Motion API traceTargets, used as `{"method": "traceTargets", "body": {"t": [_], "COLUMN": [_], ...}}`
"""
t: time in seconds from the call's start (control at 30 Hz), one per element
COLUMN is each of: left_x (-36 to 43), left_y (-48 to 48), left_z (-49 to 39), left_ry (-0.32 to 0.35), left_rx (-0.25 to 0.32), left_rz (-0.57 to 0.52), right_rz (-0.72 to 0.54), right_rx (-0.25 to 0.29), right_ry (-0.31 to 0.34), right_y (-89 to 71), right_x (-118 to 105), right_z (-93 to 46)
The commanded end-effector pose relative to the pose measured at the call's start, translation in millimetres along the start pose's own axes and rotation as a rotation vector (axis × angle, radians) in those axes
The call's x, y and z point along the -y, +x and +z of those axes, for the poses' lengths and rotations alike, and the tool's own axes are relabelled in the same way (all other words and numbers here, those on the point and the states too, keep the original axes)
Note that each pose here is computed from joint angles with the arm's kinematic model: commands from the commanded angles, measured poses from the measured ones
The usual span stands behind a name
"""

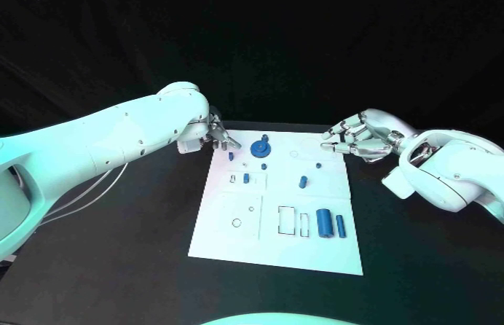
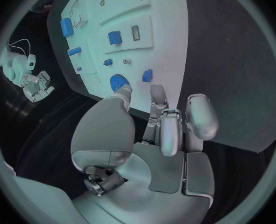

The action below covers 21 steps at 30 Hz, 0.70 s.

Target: Assemble the parts on the task board

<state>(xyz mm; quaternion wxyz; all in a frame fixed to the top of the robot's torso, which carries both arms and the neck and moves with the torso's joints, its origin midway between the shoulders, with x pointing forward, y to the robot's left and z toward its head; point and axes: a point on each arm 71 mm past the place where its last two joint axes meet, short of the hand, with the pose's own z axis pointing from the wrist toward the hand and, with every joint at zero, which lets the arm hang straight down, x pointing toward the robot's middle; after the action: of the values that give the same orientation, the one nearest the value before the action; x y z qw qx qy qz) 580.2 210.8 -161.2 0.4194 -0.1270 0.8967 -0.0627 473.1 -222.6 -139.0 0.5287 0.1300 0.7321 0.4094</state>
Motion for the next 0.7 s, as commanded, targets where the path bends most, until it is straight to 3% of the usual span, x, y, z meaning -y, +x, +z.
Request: {"method": "traceTargets", "body": {"t": [0.03,0.3,0.7], "left_x": [-0.3,-4.6,-3.2], "left_y": [3.3,8.3,11.7], "left_z": [2.4,7.9,8.6], "left_ry": [-0.001,-0.015,-0.003], "left_rx": [-0.023,-0.040,-0.064], "left_rz": [0.027,0.019,-0.014], "right_rz": [-0.003,-0.003,-0.003], "right_rx": [0.000,0.000,-0.002], "right_ry": [-0.006,-0.006,-0.006], "right_y": [0.1,0.3,0.6], "right_x": [-0.4,-0.5,-0.4], "right_z": [-0.3,-0.2,0.3]}}
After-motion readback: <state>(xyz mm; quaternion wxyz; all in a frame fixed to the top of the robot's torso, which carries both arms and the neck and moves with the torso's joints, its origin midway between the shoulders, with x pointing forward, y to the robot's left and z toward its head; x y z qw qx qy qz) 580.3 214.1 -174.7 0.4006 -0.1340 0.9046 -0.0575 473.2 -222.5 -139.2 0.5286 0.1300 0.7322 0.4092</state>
